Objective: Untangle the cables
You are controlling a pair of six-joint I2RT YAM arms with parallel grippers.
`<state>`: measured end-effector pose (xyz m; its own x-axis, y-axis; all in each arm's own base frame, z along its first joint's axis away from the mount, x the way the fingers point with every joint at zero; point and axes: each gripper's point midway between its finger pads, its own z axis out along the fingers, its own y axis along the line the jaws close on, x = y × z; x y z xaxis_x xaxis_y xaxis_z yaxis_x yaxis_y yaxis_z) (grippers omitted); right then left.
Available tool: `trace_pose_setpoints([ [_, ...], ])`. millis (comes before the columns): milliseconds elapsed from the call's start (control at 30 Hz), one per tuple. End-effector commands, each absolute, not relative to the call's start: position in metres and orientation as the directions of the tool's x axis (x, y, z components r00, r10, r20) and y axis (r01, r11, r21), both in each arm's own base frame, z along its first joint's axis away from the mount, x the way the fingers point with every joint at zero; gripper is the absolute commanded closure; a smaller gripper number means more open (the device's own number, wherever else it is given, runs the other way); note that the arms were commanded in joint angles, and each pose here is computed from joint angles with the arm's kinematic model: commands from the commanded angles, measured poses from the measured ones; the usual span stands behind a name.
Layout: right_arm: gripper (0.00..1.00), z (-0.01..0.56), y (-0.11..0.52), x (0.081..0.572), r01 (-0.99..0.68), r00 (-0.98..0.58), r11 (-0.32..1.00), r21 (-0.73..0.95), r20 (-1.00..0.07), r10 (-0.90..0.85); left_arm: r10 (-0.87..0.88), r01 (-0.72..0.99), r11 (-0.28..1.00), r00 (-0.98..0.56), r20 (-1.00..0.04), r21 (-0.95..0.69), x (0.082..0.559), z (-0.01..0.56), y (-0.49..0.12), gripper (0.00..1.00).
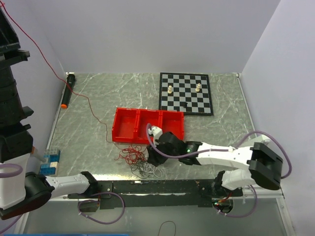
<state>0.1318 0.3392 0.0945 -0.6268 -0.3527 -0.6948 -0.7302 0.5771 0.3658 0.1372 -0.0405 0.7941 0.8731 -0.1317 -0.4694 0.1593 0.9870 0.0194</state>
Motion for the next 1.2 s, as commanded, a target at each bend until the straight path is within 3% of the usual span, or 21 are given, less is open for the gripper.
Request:
trace_pose_setpoints([
  [0,0.49,0.077,0.297,0.123,-0.658,-0.687,0.679,0.325,-0.628,-0.365,-0.066,0.054,0.998,0.931,-0.359,-0.044,0.129,0.815,-0.024,0.99],
  [167,0.56,0.063,0.269,0.119,-0.611,-0.720,0.741,0.278,-0.584,-0.375,0.006,-0.011,1.000,0.958,-0.287,-0.018,0.124,0.825,-0.028,0.99],
  [300,0.60,0.049,0.258,0.114,-0.594,-0.742,0.766,0.246,-0.535,-0.403,0.050,-0.047,0.998,0.989,-0.142,0.029,0.100,0.837,-0.034,0.99],
  [433,0.63,0.046,0.251,0.124,-0.569,-0.742,0.802,0.181,-0.534,-0.406,0.077,-0.069,0.995,0.991,-0.110,0.075,0.099,0.841,-0.044,0.99],
  [467,0.59,0.057,0.255,0.129,-0.576,-0.722,0.796,0.187,-0.573,-0.388,0.081,-0.072,0.994,0.990,-0.117,0.081,0.101,0.840,-0.045,0.99],
  [600,0.24,0.137,0.293,0.152,-0.668,-0.561,0.698,0.257,-0.791,-0.245,0.056,-0.027,0.989,0.978,-0.203,0.145,0.119,0.826,-0.061,0.99],
  [667,0.17,0.180,0.317,0.159,-0.729,-0.479,0.630,0.268,-0.857,-0.189,0.055,-0.013,0.983,0.973,-0.225,0.185,0.125,0.817,-0.071,0.99],
  [833,0.10,0.239,0.384,0.165,-0.850,-0.362,0.449,0.274,-0.924,-0.123,0.044,0.012,0.979,0.961,-0.272,0.201,0.134,0.811,-0.076,0.99],
  [1167,0.13,0.206,0.461,0.152,-0.906,-0.402,0.232,0.355,-0.893,-0.201,0.085,0.009,0.968,0.928,-0.363,0.251,0.149,0.786,-0.080,0.99],
])
